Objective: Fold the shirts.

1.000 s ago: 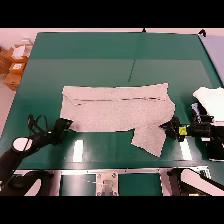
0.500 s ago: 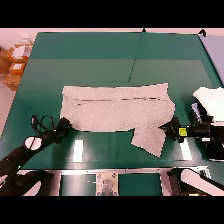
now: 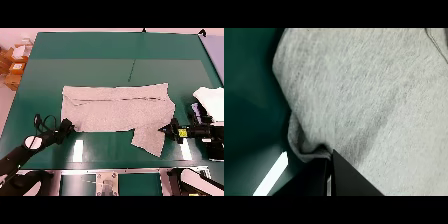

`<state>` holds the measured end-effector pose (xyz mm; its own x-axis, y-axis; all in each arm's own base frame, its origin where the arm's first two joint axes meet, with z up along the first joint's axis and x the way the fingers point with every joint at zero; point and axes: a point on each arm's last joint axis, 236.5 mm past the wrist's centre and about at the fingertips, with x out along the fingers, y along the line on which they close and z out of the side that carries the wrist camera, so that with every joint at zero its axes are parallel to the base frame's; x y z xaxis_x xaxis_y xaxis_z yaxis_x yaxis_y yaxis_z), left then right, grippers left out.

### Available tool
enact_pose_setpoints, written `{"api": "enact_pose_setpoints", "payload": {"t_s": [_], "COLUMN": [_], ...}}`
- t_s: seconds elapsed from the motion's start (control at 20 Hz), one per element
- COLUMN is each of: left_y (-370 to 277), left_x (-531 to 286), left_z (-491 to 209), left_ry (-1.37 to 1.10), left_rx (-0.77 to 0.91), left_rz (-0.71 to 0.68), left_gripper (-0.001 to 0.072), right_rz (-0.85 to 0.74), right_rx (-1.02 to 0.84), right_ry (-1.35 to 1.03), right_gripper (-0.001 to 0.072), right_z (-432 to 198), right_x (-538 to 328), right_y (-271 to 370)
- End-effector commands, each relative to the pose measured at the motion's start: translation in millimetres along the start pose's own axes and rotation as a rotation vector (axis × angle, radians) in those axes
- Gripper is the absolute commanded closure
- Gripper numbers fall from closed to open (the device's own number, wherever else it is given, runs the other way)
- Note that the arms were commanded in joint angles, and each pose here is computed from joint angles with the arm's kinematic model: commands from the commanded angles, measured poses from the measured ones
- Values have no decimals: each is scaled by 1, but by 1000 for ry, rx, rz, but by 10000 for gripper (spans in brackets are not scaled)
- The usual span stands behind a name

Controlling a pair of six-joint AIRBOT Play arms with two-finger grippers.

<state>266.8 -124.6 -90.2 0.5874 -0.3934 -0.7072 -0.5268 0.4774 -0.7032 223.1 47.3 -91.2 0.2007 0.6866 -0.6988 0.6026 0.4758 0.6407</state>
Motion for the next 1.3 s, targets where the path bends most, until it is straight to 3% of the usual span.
{"api": "enact_pose_setpoints", "payload": {"t_s": [0.0,0.05,0.15,0.4,0.6,0.7,0.9,1.25], "left_y": [-8,-9,-11,-3,41,44,13,-47], "left_x": [-1,-1,-2,-18,-59,-74,-84,-86], "left_z": [1,0,-2,-13,10,20,32,55], "left_ry": [2,6,20,95,41,23,1,-49], "left_rx": [48,53,81,81,124,198,325,411], "left_rz": [-10,-12,-12,15,207,254,199,78], "left_gripper": [684,684,684,686,686,686,686,686], "right_rz": [-30,-55,-82,-179,-368,-347,-249,-94], "right_rx": [12,13,13,23,88,87,29,-162], "right_ry": [43,56,69,-6,33,39,26,-200], "right_gripper": [535,564,700,701,702,702,701,701], "right_z": [-10,-14,-21,-17,-37,-38,-31,22], "right_x": [0,0,2,-14,-31,-32,-50,-105], "right_y": [-7,-14,-23,-34,-72,-65,-20,86]}}
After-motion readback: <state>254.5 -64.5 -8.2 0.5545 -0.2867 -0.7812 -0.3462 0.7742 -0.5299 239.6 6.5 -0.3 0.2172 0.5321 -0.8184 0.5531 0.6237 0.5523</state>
